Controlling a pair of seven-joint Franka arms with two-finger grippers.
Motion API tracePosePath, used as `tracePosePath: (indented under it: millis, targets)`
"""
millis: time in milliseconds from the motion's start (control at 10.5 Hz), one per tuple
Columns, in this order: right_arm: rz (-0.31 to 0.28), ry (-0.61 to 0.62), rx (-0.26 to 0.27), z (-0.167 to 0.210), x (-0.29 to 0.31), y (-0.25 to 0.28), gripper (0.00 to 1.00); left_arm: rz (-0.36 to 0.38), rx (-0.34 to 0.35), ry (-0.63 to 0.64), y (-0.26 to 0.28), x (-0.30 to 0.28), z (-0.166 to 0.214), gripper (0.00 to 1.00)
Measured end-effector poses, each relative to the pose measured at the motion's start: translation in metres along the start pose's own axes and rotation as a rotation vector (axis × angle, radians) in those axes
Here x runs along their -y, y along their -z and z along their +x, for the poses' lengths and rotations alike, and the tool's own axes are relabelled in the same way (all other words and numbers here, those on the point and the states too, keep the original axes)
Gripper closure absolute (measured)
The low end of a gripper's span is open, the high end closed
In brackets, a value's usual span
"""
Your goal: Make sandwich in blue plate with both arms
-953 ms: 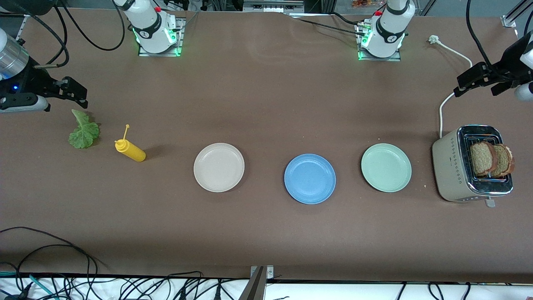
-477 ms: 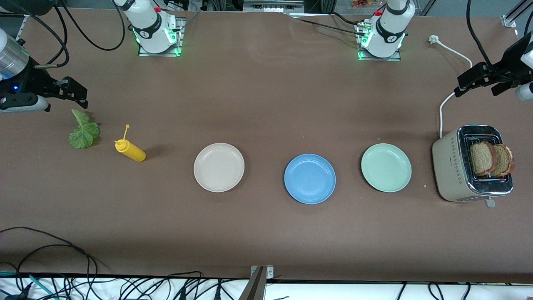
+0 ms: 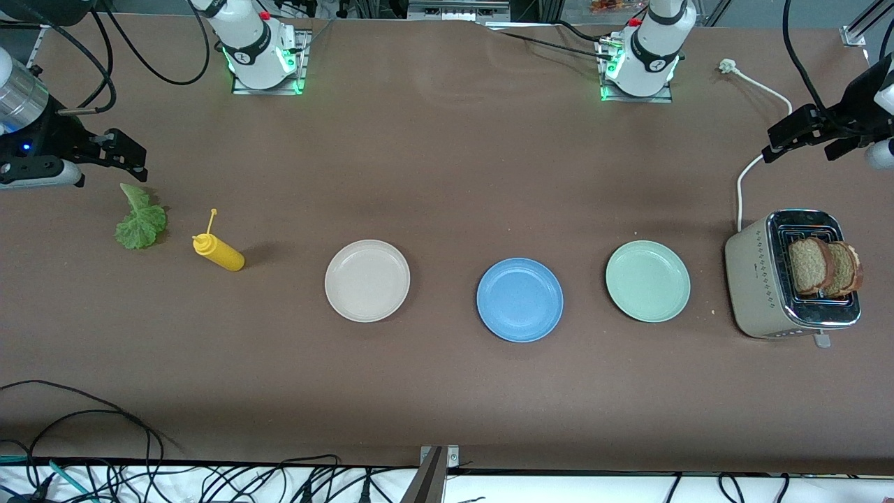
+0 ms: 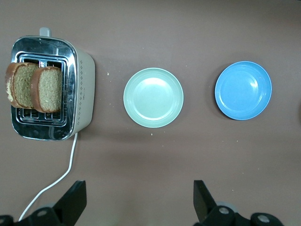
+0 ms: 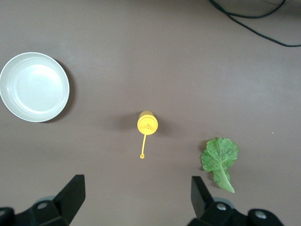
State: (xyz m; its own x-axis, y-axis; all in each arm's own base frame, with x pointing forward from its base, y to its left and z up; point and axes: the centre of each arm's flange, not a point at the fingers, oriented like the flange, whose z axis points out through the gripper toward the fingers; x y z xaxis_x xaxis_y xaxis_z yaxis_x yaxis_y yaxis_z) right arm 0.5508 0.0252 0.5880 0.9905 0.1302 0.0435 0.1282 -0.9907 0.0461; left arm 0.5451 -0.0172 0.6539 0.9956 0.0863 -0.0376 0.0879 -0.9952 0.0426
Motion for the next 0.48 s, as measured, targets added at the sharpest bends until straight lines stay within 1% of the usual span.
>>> tracePosePath:
  millis: [477]
  targets:
    - [0.000,0.000,0.006,-0.0005,0.0002,-0.0030,0.00,0.000,0.000,0.001,-0.0001,0.0003,0.0001,0.00]
